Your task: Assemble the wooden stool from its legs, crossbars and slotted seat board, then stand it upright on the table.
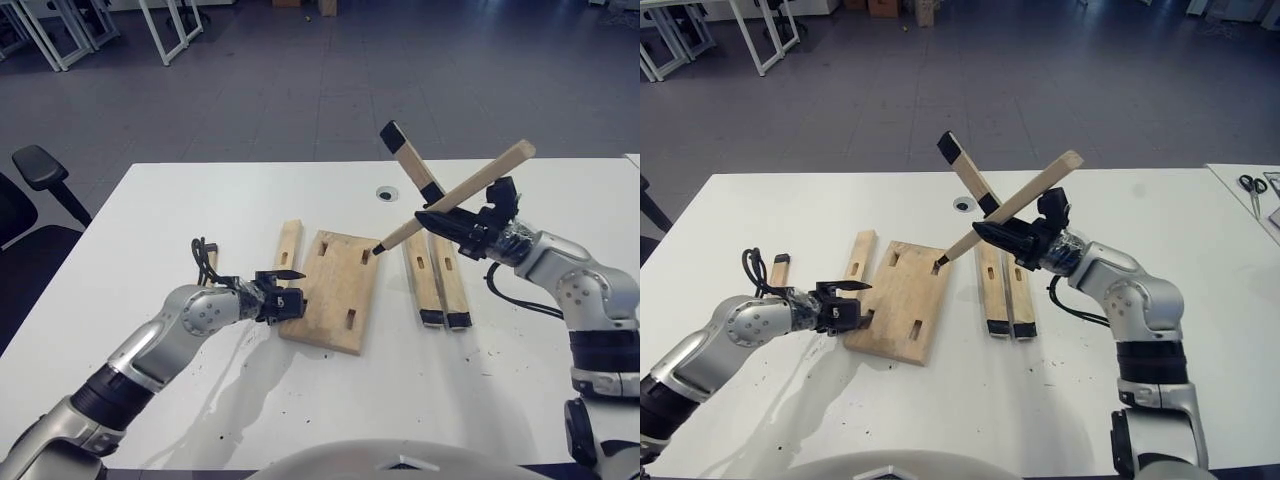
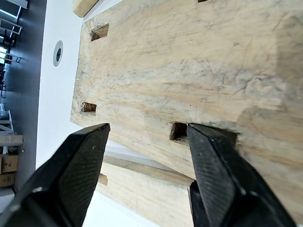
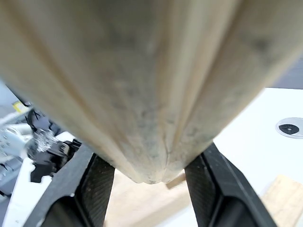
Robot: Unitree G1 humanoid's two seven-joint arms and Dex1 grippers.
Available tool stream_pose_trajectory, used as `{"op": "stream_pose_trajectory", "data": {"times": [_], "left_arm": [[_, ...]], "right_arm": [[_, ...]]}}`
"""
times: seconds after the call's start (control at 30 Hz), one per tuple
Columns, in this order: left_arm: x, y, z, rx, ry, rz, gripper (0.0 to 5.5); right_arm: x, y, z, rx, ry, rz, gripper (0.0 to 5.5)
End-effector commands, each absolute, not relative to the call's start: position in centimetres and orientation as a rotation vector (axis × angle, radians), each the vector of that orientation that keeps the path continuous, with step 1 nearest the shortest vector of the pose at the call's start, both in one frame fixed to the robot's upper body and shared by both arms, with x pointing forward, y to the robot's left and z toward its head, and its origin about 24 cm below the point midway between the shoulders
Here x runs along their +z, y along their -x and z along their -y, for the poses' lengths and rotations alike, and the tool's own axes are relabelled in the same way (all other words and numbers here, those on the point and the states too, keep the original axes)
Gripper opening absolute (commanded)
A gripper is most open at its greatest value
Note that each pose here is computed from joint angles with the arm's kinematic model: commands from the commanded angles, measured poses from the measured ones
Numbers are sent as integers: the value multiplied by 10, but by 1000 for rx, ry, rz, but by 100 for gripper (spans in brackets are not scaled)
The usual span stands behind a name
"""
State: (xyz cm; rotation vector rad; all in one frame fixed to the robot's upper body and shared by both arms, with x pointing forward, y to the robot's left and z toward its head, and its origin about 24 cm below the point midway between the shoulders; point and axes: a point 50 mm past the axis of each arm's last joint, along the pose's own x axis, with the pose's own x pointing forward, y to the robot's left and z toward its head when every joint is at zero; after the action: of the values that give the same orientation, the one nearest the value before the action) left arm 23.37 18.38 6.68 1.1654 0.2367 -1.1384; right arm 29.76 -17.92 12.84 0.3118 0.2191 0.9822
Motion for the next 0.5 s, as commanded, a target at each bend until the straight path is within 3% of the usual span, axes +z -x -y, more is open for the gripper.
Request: {"op": "stream_pose_trajectory", "data": {"times": [0.03,0.23,0.5], "left_arm": [[21,-221,-223,-1317,-1220,-505,300],[21,-239,-205,-1429,-1253,-327,300],[19,-234,-191,-1523,-1245,-202,300]], "right_arm": [[126,-322,166,1030,-203,-230,203],[106,-338,154,1069,-148,-295,203],[94,-343,151,1124,-93,-371,203]]}}
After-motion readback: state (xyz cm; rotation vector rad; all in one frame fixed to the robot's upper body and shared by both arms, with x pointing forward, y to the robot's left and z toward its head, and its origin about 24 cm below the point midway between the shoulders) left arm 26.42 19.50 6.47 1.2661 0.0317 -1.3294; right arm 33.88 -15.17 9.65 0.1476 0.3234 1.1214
